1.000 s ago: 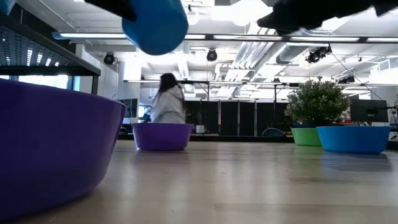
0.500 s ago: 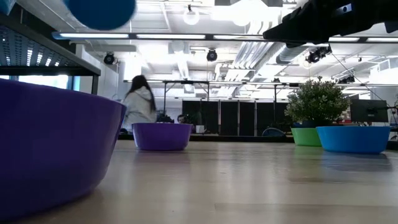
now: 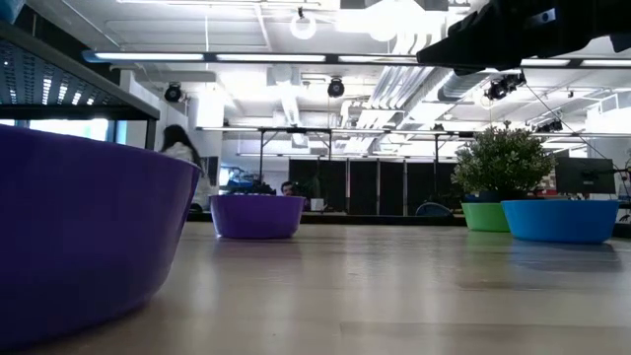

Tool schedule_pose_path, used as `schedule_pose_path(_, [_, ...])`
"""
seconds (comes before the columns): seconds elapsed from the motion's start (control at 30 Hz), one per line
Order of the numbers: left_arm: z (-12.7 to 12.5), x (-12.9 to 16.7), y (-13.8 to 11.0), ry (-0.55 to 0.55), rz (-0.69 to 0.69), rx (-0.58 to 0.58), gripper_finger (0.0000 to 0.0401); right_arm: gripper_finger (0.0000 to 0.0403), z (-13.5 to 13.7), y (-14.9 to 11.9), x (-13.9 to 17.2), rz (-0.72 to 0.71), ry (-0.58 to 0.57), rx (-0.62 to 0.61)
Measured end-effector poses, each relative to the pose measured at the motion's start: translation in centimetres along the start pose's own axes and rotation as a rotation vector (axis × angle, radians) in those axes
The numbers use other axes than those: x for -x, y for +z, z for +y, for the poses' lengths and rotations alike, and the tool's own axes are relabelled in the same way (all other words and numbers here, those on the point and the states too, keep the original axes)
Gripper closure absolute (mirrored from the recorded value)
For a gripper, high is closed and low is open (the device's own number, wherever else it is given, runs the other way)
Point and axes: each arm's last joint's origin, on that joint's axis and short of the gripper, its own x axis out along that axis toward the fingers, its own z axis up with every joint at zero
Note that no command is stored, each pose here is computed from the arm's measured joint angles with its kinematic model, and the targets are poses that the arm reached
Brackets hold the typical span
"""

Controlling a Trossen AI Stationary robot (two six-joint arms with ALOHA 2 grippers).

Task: Pick & Place Mini bowls
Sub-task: Stack the blue bowl on the other blue bowl on the shelf

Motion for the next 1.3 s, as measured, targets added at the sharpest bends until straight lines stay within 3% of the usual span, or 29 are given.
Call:
schedule_pose_path(0.27, [-3.9,-2.2,0.9,0.007,0.104,-0.003,0.04,0.0402,0.0,0.1,0.0,-0.005,-0.001,0.005])
schedule_pose_path(0.67, [-4.4,-4.0,0.7,0.036,0.137,0.0,0.04,0.0401,0.0,0.1,0.0,-0.011,-0.002,0.004])
schedule_pose_path(1.3, [-4.4,-4.1,0.7,0.03,0.138,0.035,0.0393,0.0402,0.0,0.1,0.0,-0.012,-0.002,0.004])
